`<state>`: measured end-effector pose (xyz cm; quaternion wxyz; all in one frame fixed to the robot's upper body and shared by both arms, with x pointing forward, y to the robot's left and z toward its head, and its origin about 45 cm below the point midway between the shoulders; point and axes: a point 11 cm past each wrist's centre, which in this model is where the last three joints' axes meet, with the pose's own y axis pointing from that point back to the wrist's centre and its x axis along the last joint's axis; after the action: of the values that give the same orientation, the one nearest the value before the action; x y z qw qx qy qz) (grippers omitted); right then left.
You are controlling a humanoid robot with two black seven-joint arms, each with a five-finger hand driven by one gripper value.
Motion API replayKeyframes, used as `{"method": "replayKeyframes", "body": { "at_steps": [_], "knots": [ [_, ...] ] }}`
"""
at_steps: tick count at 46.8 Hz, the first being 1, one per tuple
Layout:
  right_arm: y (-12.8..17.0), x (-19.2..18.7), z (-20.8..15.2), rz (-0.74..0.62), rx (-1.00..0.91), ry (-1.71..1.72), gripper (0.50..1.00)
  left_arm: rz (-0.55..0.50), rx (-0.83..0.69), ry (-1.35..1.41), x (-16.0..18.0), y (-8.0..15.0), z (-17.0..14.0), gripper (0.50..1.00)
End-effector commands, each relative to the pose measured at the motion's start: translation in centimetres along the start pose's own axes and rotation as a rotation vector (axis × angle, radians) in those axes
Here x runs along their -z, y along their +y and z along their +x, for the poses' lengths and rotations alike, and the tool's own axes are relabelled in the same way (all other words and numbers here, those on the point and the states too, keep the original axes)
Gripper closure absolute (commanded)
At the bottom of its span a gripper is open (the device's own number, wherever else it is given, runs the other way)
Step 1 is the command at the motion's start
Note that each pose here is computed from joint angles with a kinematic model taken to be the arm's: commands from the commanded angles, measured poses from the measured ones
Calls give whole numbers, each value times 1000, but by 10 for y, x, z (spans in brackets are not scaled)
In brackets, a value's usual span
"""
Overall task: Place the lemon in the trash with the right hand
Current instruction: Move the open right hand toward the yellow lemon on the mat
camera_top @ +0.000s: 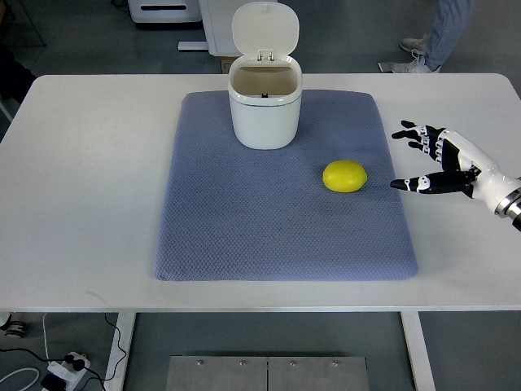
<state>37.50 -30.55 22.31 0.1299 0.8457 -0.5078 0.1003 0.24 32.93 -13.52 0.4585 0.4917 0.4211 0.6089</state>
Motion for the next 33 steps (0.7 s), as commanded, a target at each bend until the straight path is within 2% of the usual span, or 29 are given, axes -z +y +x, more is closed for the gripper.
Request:
{"method": "replayKeyframes", "body": {
  "at_steps": [1,14,20,33],
  "knots": [
    [-5,0,-8,8,2,23,500,0,0,0,0,0,0,500],
    [-19,-9,-34,-10,19,119,551,0,0,0,0,0,0,500],
    [-35,-3,-47,1,41,129,551,0,0,0,0,0,0,500],
    [-55,-11,-54,-47,54,183,551,-1,0,0,-1,0,0,500]
  ]
}}
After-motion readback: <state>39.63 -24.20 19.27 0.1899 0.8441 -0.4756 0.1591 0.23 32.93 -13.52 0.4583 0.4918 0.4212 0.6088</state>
